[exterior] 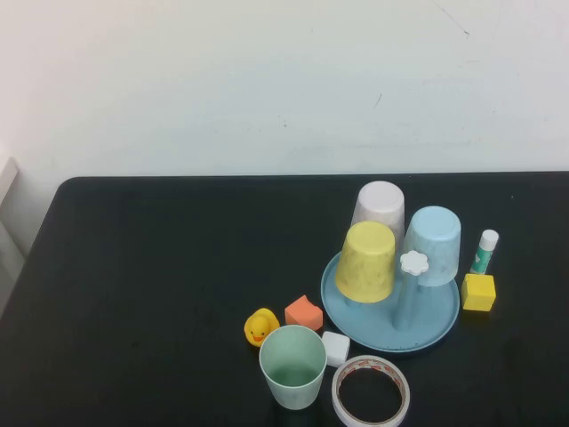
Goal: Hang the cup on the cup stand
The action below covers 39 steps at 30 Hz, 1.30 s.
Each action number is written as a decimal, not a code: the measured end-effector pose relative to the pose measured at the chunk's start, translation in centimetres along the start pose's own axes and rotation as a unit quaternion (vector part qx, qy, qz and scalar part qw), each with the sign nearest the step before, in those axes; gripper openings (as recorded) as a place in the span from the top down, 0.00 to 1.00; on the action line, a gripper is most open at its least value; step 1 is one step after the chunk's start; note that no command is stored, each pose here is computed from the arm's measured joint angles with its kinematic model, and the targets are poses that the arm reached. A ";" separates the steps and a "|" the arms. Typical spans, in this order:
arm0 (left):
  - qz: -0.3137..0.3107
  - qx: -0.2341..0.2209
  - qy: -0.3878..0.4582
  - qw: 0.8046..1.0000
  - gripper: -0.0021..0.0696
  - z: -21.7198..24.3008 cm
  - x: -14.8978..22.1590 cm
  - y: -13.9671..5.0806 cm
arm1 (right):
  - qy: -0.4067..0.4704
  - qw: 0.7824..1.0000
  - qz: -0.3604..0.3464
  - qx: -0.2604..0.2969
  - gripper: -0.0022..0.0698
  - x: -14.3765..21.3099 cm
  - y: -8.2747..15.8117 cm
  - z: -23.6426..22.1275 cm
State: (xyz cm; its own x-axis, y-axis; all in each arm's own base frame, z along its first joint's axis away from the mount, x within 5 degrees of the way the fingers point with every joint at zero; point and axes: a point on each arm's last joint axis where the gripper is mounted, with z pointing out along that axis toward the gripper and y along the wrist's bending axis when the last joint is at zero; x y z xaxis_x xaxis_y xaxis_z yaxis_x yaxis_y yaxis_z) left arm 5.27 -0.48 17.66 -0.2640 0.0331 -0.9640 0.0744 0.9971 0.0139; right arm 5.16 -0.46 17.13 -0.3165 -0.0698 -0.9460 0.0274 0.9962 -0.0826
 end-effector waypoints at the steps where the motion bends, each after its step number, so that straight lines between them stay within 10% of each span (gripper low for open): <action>1: 0.000 0.000 0.000 1.000 0.97 0.0 0.0 0.0 | 0.000 1.000 0.000 0.000 0.97 0.0 0.0 0.0; 29: -0.068 0.021 -0.005 0.997 0.97 0.0 -0.1 -0.4 | 0.000 1.000 0.018 -0.008 0.97 0.0 0.1 0.0; 32: -0.256 0.072 -0.011 0.964 0.97 -0.1 -0.5 -1.2 | -0.003 0.993 0.106 -0.043 0.97 -0.1 0.8 0.0; 35: -0.442 0.123 -0.016 0.888 0.97 -0.3 -1.2 -1.9 | 0.006 0.957 0.272 -0.105 0.97 -0.3 1.9 -0.1; 39: -0.527 0.138 -0.045 0.837 0.97 -0.4 -2.0 -1.7 | 0.013 0.903 0.398 -0.160 0.97 -0.8 2.7 -0.4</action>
State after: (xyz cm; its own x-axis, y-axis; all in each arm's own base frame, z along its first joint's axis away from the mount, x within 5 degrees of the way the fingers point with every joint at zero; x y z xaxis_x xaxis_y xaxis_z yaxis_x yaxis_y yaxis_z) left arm 5.31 -2.18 19.63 -0.2499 -0.8736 -0.4175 0.0676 0.4144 -0.9076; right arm 5.11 2.35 17.79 -0.3396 0.6720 -0.6581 -0.0174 0.6951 0.7187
